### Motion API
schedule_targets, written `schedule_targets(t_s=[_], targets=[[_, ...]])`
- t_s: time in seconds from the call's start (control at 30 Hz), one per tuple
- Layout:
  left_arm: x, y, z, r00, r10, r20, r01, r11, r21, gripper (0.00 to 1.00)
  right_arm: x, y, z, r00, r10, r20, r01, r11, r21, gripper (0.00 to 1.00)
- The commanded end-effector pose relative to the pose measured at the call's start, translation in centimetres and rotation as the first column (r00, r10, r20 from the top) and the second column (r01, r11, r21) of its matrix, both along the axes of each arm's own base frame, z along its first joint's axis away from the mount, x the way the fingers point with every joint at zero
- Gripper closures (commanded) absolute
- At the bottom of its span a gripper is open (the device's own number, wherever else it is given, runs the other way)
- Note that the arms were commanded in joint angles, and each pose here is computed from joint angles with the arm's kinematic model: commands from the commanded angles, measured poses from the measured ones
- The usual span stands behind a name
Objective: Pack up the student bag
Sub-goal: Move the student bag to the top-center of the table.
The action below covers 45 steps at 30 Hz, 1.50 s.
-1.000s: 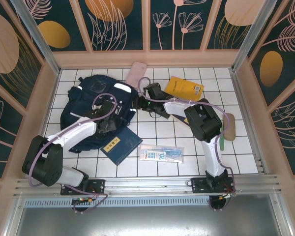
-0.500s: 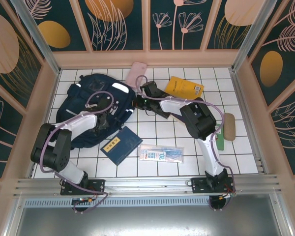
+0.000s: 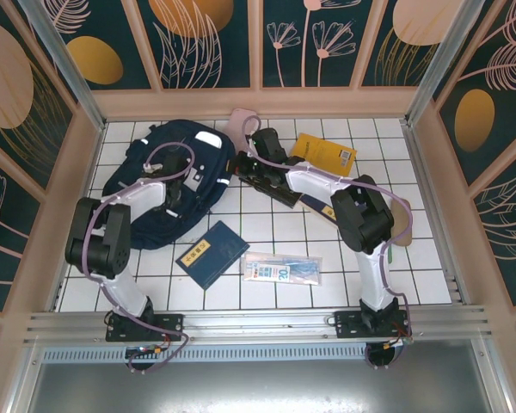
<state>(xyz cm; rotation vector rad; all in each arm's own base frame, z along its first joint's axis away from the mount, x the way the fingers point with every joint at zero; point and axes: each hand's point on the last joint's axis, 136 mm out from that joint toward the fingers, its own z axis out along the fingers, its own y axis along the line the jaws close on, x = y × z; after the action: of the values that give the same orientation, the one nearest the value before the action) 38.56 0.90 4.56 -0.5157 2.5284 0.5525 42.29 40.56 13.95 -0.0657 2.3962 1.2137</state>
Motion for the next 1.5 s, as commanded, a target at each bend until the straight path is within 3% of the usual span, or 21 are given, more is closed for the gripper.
schedule_targets(t_s=[0.0, 0.37, 0.63, 0.73, 0.83, 0.93, 1.03, 1.23, 1.47], targets=[[2.1, 0.5, -2.0, 0.999, -0.031, -0.019, 0.032, 0.999, 0.040, 0.65, -0.3, 0.4, 5.3, 0.998, 0.023, 0.055, -0.028, 0.995, 0.097, 1.00], [7.7, 1.2, -1.6, 0.997, -0.068, -0.021, 0.070, 0.989, 0.129, 0.65, 0.9, 0.8, -2.1, 1.000, 0.020, -0.016, -0.020, 0.999, -0.029, 1.00], [8.9, 1.3, 0.5, 0.998, -0.062, -0.003, 0.061, 0.988, 0.145, 0.63, 3.2, 1.2, -5.7, 0.999, -0.012, -0.046, 0.009, 0.997, -0.073, 1.00], [8.0, 0.4, 2.8, 0.997, -0.054, 0.053, 0.051, 0.997, 0.053, 0.58, 3.5, 1.2, -5.9, 0.999, -0.018, -0.049, 0.015, 0.997, -0.075, 1.00], [6.2, -1.8, 4.6, 0.990, -0.062, 0.124, 0.077, 0.990, -0.118, 0.50, 3.6, 1.2, -5.7, 0.999, -0.019, -0.049, 0.015, 0.998, -0.066, 1.00], [3.8, -4.5, 5.0, 0.985, -0.042, 0.166, 0.089, 0.954, -0.287, 0.47, 3.5, 1.3, -5.3, 0.999, -0.011, -0.046, 0.009, 0.999, -0.054, 1.00], [1.4, -8.2, 5.1, 0.980, -0.032, 0.194, 0.119, 0.884, -0.453, 0.48, 3.5, 1.3, -5.1, 0.999, -0.014, -0.043, 0.012, 0.999, -0.043, 1.00], [-2.1, -13.3, 3.5, 0.987, -0.025, 0.161, 0.111, 0.824, -0.555, 0.50, 3.4, 1.5, -5.2, 0.999, -0.019, -0.048, 0.017, 0.999, -0.036, 1.00], [-3.6, -14.2, -1.1, 0.997, -0.007, 0.071, 0.046, 0.819, -0.572, 0.56, 3.1, 1.4, -5.6, 0.998, -0.019, -0.057, 0.017, 0.999, -0.036, 1.00]])
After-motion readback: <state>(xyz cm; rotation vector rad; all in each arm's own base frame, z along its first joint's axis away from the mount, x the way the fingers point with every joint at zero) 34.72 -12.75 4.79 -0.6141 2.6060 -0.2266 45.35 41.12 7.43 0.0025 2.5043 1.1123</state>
